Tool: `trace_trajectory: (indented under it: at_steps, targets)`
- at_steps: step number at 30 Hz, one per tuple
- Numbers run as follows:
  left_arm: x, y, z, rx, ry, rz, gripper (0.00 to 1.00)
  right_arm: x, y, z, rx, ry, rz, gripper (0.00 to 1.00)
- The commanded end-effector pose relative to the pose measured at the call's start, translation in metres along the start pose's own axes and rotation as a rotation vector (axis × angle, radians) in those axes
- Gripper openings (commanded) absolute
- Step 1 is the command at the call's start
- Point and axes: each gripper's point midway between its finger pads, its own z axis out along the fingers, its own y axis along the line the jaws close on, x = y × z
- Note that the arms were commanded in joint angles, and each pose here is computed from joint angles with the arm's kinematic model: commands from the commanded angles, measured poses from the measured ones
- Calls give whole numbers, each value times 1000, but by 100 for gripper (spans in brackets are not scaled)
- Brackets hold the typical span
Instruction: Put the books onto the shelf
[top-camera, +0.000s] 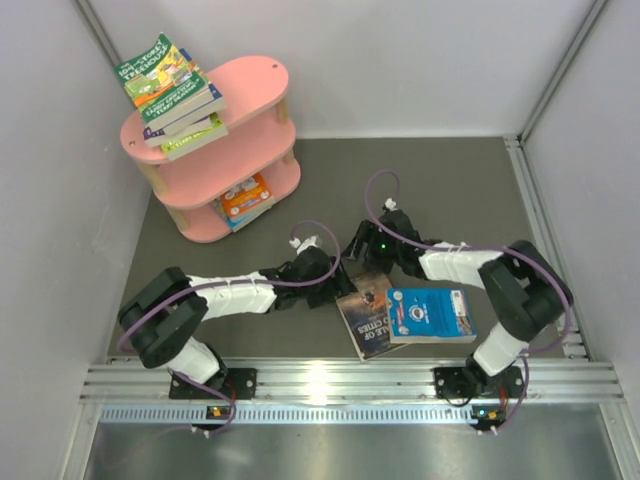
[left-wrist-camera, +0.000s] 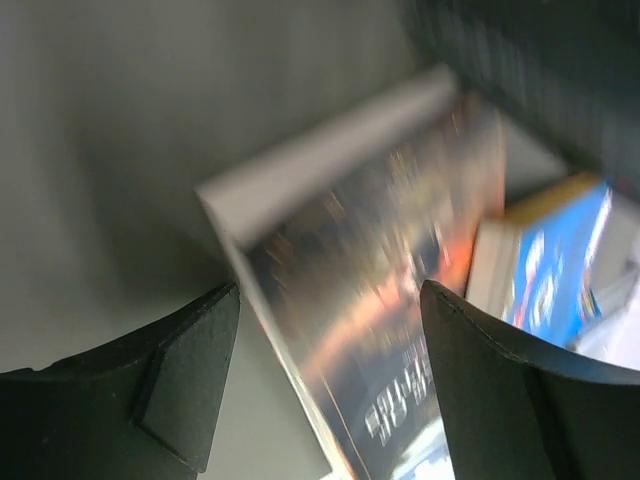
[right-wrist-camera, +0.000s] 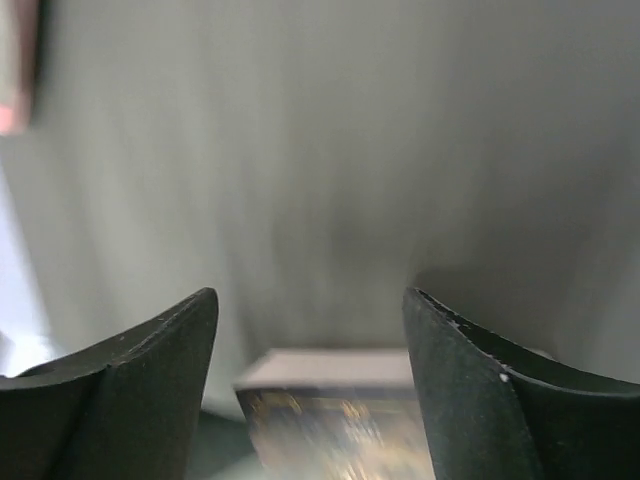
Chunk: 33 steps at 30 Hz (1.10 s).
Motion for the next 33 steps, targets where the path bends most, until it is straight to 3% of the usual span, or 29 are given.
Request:
trace_trajectory:
  at_steps: [1,7,15,18,25,33]
  targets:
    - [-29,25,2,-105,-132,86,79,63,-95,-52,393,198,-96,77]
    - [-31,30,-13,-103,-160,78,79,57,-109,-81,453,167,-98,79]
    - [-35,34,-38,-129,-187,88,80,14,-101,-119,459,-14,-103,80]
    - [-34,26,-45,-93,-184,87,80,7,-115,-139,554,-50,-119,81]
    - [-4,6,-31,-20,-65,147,80,48,-139,-133,583,125,-88,81]
    - [49,-22,2,125,90,153,81,94,-128,-107,385,264,-20,78]
